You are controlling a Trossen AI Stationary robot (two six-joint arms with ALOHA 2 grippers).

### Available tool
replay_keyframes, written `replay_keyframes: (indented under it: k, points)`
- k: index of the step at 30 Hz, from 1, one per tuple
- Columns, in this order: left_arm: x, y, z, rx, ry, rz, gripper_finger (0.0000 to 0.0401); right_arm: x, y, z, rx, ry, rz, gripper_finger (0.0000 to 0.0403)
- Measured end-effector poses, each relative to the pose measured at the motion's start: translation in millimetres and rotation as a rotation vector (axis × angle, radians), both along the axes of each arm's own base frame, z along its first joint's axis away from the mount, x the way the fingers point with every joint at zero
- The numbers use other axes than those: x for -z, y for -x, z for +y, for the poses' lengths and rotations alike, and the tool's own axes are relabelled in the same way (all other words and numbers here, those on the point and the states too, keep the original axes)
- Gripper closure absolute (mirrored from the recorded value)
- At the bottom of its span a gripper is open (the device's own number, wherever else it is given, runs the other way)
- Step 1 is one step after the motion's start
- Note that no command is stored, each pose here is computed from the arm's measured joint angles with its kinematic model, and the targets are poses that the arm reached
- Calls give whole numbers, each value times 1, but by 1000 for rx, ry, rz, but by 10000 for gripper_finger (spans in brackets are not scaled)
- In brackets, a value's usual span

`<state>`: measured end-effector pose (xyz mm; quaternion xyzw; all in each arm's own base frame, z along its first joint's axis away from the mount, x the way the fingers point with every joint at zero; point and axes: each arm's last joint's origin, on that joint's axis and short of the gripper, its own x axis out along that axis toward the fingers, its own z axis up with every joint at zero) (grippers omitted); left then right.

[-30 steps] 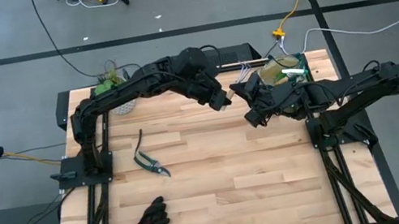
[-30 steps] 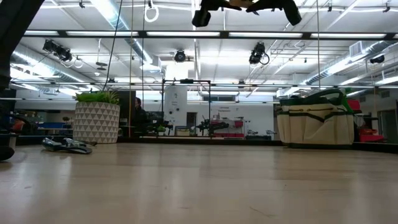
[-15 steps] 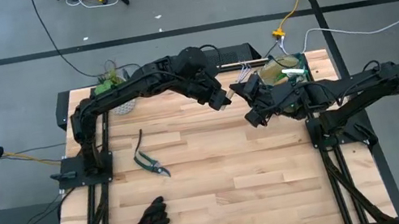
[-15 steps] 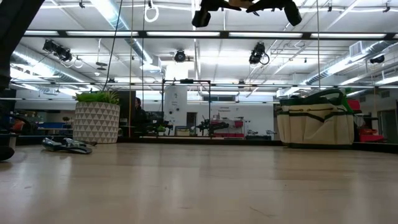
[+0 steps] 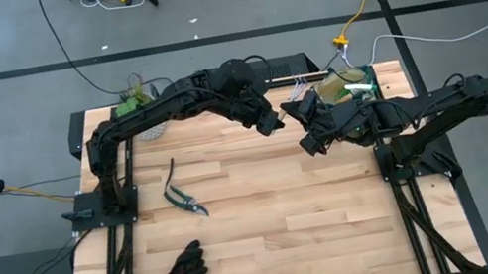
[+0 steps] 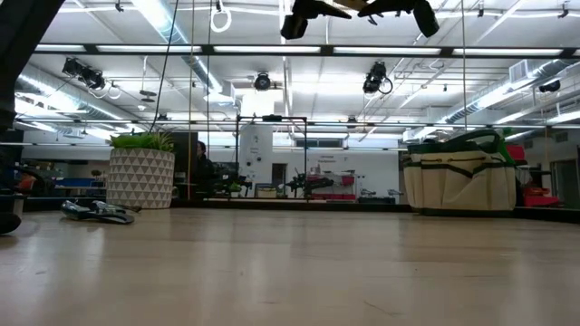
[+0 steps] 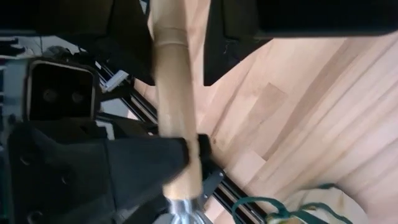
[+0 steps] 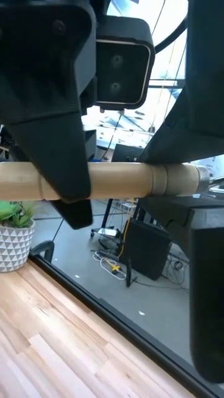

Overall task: Pick & Place Garden tools in Gardening bag
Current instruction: Put the brown hand rake into the gardening bag

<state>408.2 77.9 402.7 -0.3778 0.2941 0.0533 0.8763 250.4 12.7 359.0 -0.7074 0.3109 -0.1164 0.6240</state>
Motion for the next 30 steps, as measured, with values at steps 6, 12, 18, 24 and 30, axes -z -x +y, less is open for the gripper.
replay_keyframes:
  k: [6,12,18,24,30]
  points:
    - [0,0,1,-18,-8,3,195,0,0,0,2,0,2,329]
    - [0,0,1,-18,-4,4,142,0,0,0,2,1,3,329]
    - [0,0,1,-12,-12,3,129,0,0,0,4,-4,-1,329]
    - [-3,6,4,23,19,2,142,0,0,0,19,-42,-35,329]
    - [-22,24,3,8,-30,-27,155,-3,2,-1,55,-32,-52,329]
